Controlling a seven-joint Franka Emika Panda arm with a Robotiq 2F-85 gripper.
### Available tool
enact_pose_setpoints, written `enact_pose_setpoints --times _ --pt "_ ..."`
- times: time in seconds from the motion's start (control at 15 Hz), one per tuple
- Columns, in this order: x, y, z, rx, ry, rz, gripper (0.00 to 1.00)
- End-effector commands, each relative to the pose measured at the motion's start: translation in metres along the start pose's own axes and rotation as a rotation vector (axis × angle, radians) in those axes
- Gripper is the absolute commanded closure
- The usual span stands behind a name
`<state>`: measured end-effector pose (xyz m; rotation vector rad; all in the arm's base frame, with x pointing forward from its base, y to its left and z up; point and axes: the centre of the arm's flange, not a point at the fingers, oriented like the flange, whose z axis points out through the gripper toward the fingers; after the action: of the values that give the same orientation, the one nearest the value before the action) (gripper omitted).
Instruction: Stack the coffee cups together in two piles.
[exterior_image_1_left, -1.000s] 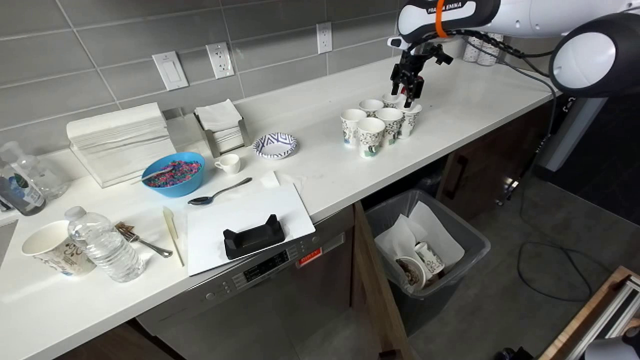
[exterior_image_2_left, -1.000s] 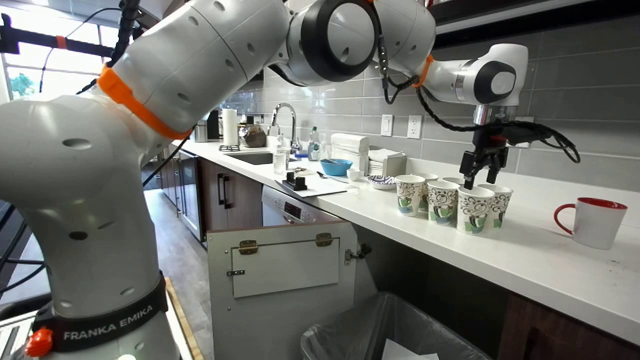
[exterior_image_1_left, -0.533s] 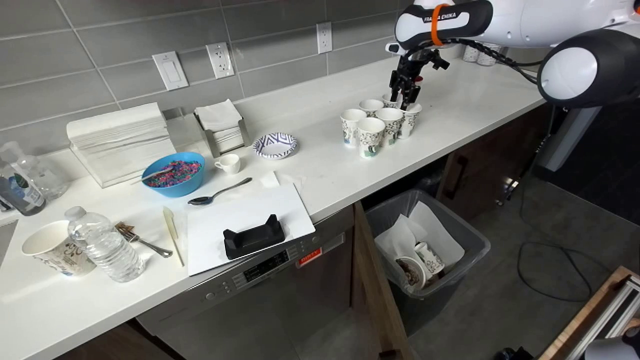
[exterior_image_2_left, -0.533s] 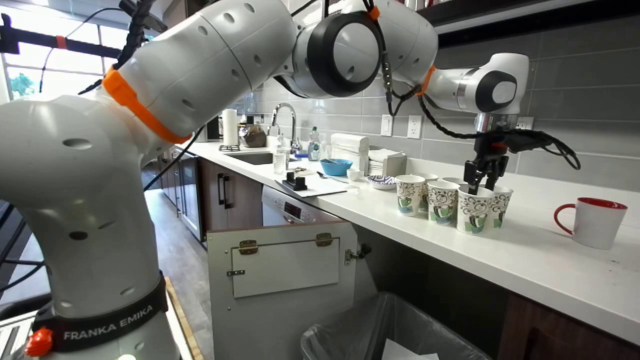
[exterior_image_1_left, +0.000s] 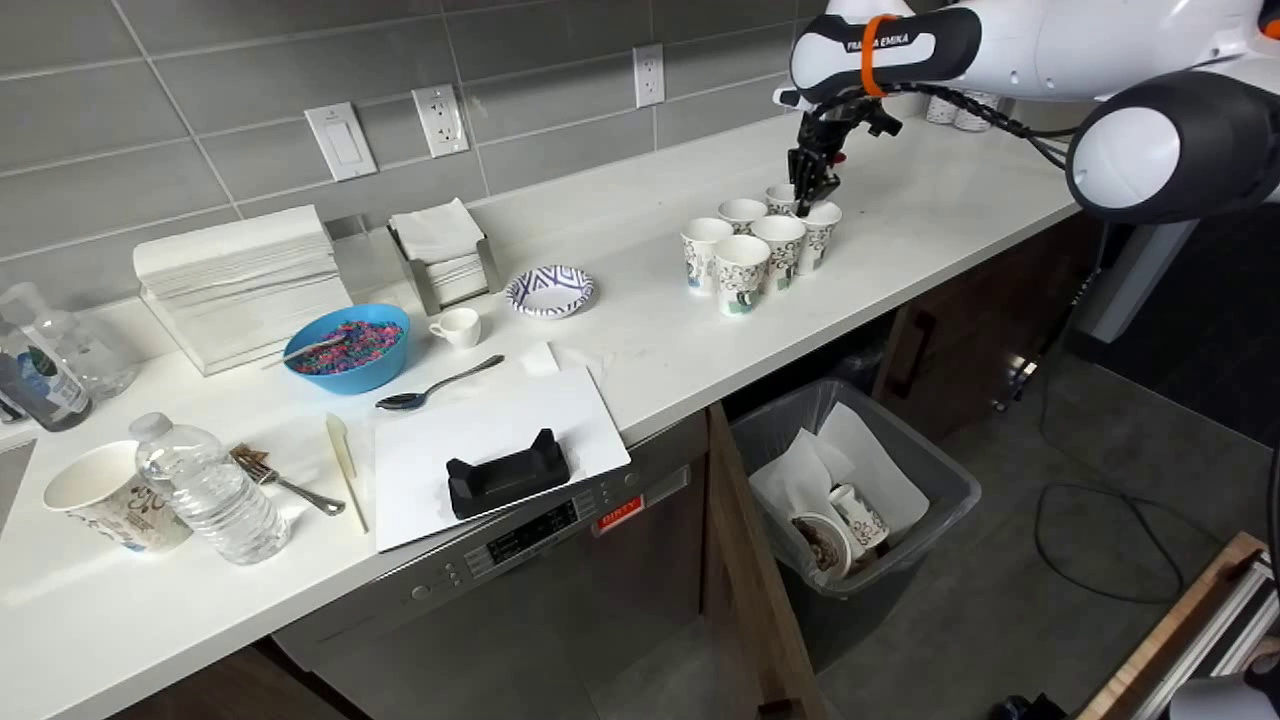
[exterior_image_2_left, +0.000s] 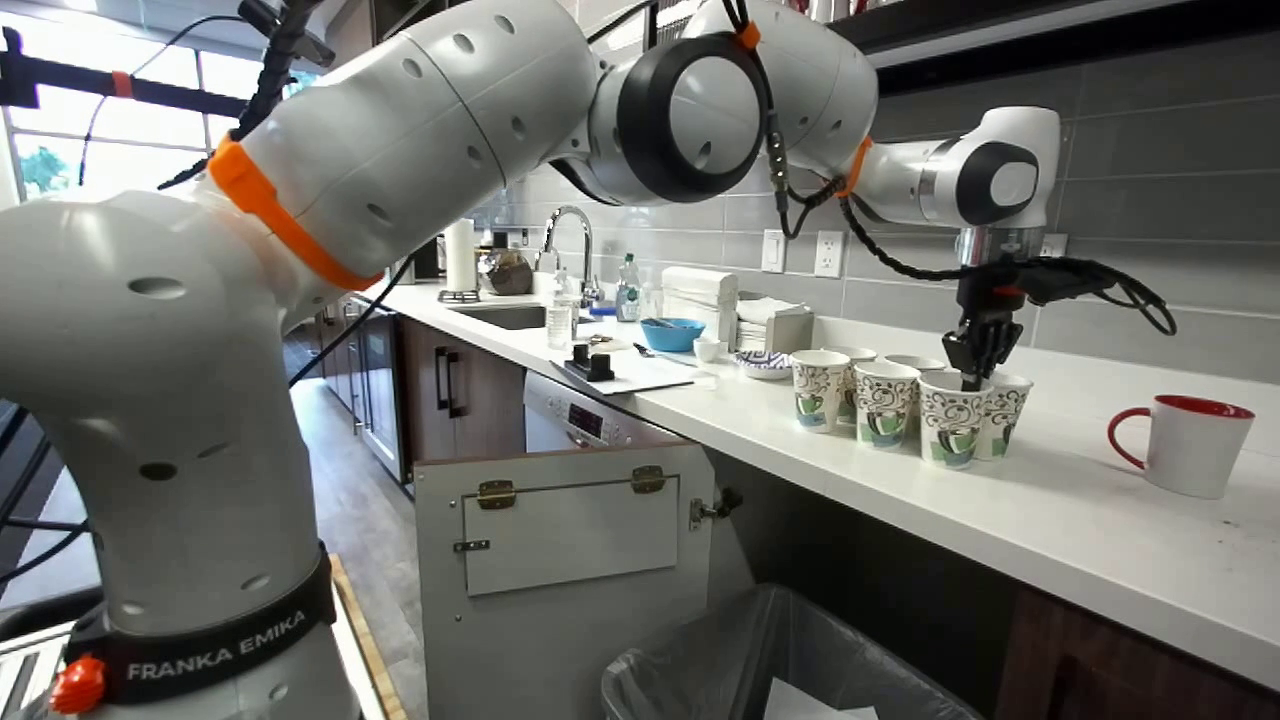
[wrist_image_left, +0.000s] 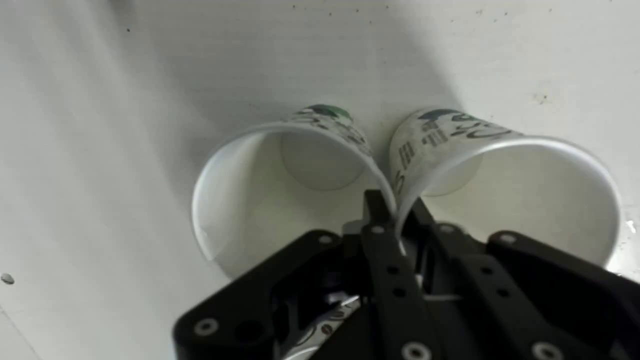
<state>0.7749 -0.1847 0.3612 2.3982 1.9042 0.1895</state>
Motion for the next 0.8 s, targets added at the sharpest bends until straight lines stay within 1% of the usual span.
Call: enact_pose_setpoints --times 0.0,0.07,0.53,0.73 --pt "-0.004 0.016 -0.005 0.01 -0.053 0.007 1.0" --pt "-0.006 0.016 -0.01 0.01 -0.06 0.008 0.98" --pt "-0.011 0.011 -0.036 -0.009 -0.118 -0.007 0.99" --pt "-0.003 0.004 -0.057 0.015 -0.135 -0.003 0.99"
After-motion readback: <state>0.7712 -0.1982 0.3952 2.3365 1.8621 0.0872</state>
